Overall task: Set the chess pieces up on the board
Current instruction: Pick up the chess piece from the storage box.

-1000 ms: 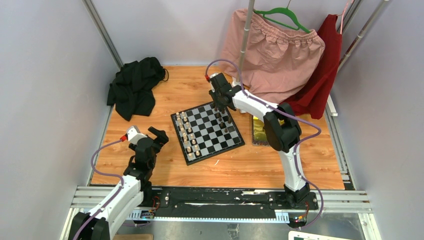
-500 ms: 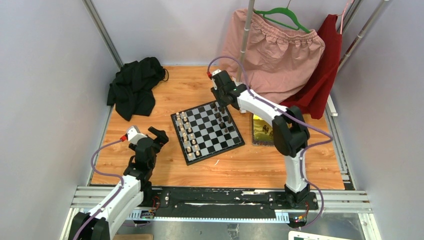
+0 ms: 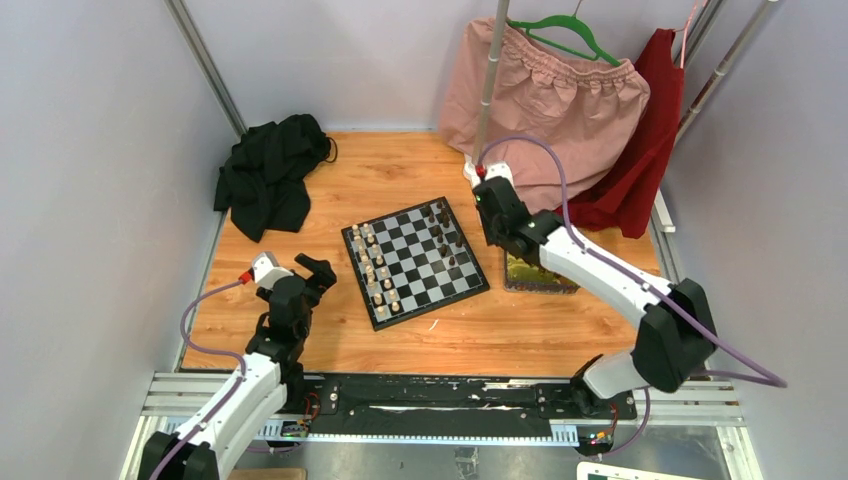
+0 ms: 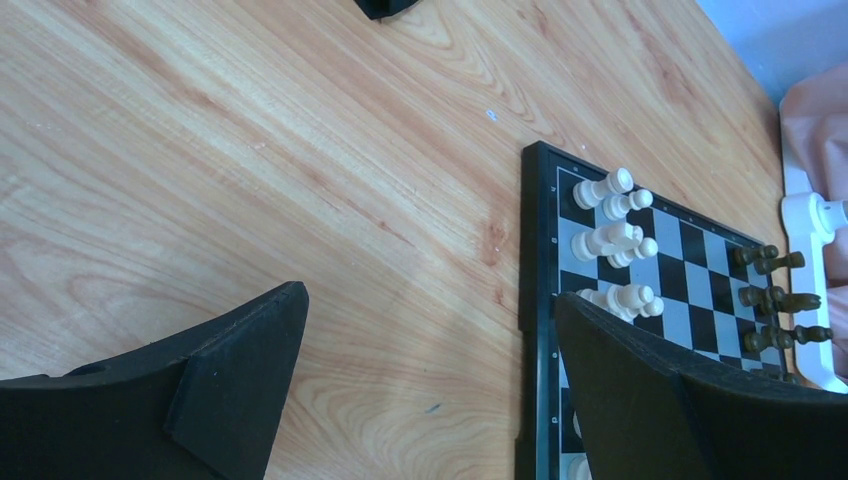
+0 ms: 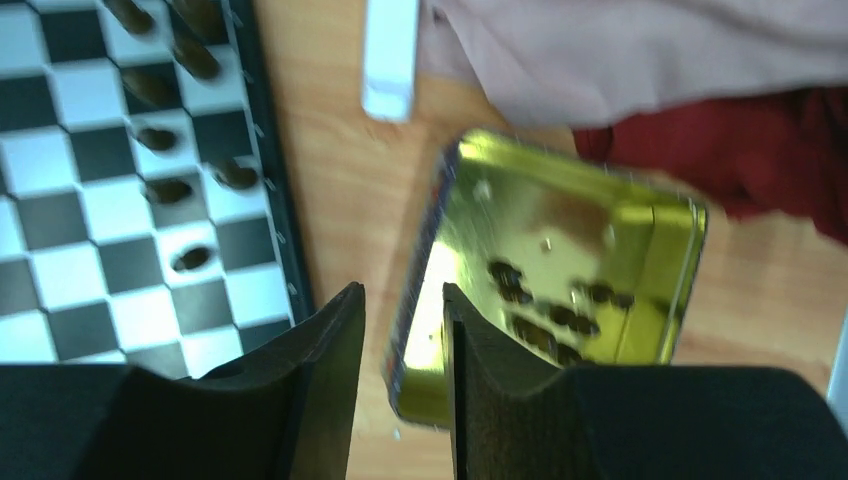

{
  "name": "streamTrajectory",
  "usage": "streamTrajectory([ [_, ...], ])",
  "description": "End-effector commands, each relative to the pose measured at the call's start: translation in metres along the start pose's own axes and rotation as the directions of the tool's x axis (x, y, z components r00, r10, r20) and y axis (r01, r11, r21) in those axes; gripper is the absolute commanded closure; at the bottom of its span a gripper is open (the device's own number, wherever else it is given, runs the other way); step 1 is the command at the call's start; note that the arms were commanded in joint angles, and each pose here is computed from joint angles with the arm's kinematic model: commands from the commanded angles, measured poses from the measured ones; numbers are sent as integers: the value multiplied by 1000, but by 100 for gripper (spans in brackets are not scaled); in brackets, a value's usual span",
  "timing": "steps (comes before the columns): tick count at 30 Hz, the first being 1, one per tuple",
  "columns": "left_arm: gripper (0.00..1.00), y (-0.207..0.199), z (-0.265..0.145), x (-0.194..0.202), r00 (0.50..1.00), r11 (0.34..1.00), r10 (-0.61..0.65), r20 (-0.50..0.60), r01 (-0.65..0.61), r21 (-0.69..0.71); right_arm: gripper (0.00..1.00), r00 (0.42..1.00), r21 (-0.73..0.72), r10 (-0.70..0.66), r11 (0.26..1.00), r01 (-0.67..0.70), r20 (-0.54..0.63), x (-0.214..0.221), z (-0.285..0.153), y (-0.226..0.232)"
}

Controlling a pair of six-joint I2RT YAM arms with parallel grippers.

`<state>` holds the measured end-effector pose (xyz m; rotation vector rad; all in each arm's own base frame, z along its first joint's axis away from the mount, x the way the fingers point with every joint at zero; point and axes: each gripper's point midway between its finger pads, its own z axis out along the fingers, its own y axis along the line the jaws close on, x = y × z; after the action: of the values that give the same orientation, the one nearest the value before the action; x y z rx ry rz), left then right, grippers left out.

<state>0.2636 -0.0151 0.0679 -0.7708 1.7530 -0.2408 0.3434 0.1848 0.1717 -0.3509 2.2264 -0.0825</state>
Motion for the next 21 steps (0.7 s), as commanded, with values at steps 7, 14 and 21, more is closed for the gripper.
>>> streamTrajectory([
  [7,0,4,0,-2,1000,1000,-2,15,3,-8,62,989,177,117,979,-99,-92,85,-28,-53],
  [14,0,3,0,-1,1000,1000,0,12,0,-7,61,972,230,173,964,-134,-160,112,-17,-76],
  [21,0,2,0,-2,1000,1000,3,9,-3,-7,61,954,245,215,956,-162,-209,129,0,-87],
])
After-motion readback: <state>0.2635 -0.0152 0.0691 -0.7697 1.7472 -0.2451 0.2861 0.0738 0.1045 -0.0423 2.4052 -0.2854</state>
